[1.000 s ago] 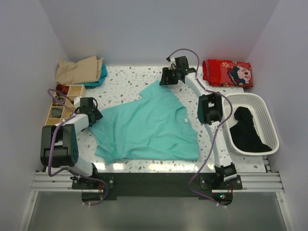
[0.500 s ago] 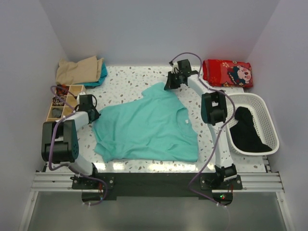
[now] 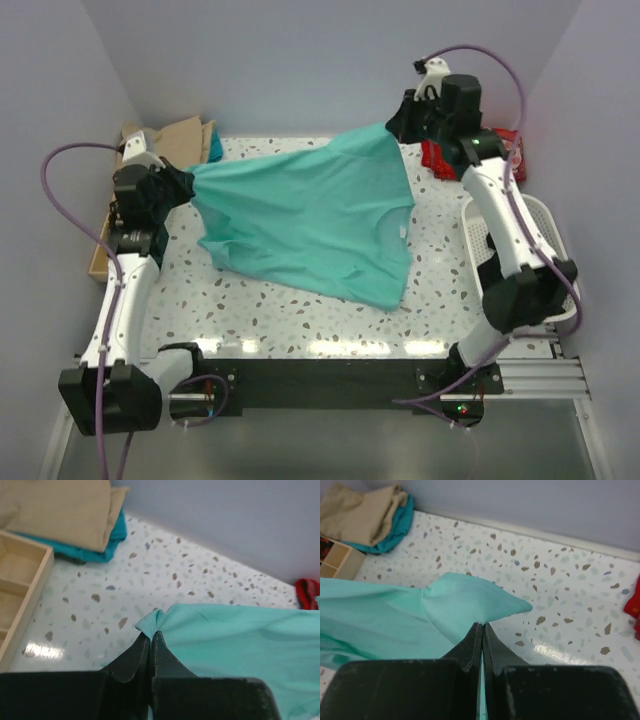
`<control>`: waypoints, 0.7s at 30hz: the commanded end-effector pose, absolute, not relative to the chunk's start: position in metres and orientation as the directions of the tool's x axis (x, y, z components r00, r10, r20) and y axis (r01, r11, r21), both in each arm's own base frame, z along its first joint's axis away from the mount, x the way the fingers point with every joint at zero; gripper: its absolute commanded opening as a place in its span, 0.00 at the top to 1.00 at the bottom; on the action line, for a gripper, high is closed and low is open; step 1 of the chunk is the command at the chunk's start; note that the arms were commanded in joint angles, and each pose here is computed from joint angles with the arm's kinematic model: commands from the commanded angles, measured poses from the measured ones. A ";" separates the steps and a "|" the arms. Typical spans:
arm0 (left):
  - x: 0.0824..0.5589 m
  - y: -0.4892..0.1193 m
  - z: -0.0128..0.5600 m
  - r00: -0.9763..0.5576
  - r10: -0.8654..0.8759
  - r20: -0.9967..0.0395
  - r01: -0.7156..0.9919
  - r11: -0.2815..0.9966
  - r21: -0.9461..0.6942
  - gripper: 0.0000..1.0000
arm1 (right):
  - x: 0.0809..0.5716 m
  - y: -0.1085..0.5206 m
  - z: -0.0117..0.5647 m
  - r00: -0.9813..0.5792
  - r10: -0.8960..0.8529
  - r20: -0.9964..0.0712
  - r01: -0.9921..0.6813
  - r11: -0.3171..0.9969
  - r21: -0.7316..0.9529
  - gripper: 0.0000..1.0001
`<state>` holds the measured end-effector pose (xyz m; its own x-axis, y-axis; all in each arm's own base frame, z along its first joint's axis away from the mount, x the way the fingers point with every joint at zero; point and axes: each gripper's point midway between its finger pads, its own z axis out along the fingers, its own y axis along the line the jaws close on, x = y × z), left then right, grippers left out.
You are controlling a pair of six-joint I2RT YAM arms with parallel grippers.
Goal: Fold and stack the t-shirts
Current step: Flatten out the tshirt
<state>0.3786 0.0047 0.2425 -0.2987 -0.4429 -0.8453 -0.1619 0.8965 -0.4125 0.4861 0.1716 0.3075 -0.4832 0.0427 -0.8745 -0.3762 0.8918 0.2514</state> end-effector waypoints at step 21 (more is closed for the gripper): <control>0.136 -0.090 0.533 0.231 -0.144 -0.962 0.492 0.870 -0.012 0.86 | 0.139 0.085 0.573 0.120 0.242 -0.963 -0.491 0.857 0.154 1.00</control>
<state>0.1568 -0.0855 0.5454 0.2936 -0.1578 -0.9428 0.4763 0.8793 0.0011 0.1681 0.0863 0.5769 0.1607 0.2280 -0.9603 -0.4652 0.8756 0.1300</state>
